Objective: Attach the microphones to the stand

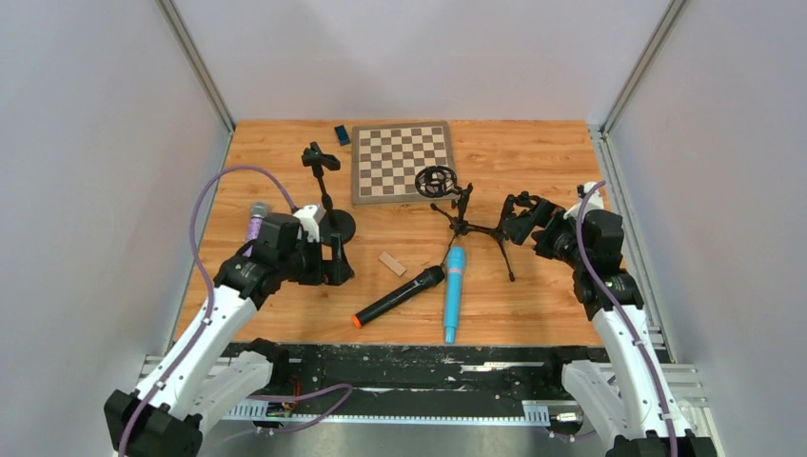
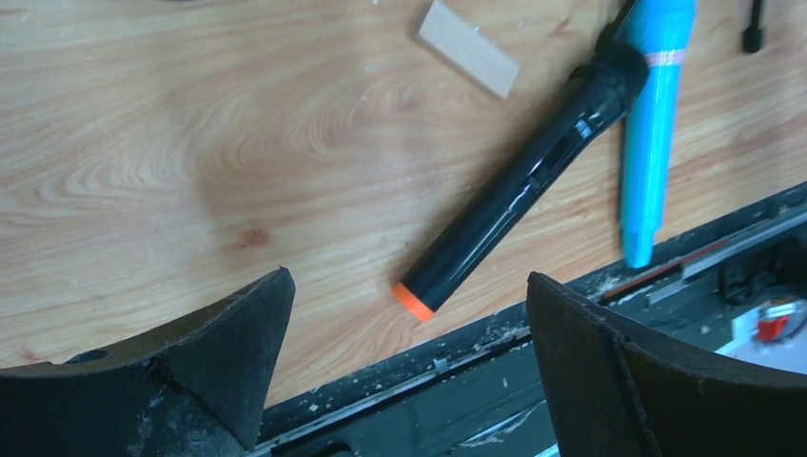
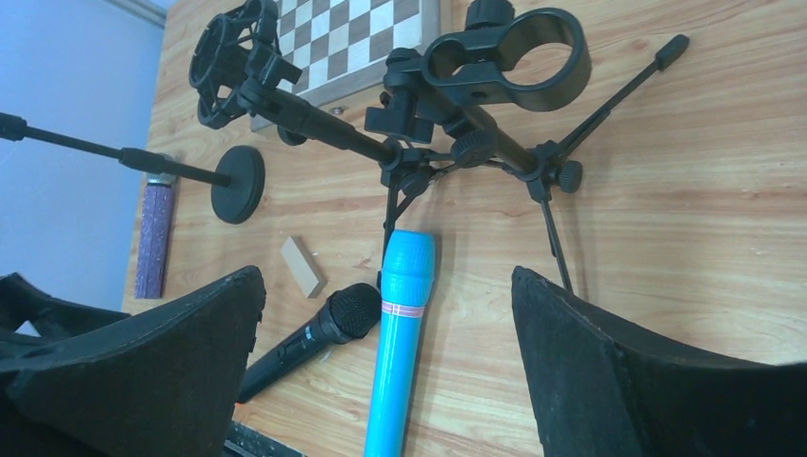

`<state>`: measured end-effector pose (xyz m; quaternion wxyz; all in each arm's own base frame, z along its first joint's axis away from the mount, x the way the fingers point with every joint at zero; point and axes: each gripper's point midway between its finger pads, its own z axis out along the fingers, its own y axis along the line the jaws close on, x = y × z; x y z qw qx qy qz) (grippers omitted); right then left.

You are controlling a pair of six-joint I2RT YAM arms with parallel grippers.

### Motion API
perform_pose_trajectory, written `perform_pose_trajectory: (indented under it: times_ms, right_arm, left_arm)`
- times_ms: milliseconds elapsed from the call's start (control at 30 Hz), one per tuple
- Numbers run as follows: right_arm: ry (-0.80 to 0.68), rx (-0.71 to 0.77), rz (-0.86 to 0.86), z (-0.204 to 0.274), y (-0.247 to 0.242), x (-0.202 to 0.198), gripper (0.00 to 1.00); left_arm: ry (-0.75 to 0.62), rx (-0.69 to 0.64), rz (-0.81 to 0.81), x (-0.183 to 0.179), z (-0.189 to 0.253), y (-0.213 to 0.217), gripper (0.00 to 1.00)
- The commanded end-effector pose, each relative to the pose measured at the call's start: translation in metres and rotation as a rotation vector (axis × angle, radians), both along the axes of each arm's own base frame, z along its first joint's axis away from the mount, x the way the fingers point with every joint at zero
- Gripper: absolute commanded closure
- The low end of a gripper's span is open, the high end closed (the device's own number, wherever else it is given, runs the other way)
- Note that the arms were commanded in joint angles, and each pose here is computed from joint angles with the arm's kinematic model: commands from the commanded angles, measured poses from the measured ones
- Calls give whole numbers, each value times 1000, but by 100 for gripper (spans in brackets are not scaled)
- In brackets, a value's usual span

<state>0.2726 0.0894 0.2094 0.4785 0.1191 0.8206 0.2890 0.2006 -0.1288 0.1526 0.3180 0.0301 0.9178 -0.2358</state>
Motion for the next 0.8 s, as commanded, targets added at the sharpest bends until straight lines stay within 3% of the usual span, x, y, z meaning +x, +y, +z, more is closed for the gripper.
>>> perform_pose_trajectory:
  times_ms: [0,267,500,767]
  right_arm:
    - [-79,22,75,25,13,5,0]
    - [-32,42,168,17,31,5,0]
    - [10,42,306,9,78,14,0]
    - [89,0,427,-10,122,23,0]
  left_arm:
    - [-1,95,-16,3,-5,-6,0]
    - [-27,208,-238,-1,-37,-64,0]
    - [-94,160,-402,-13,-55,-114,0]
    - [-181,227,-464,-13,-73,-124,0]
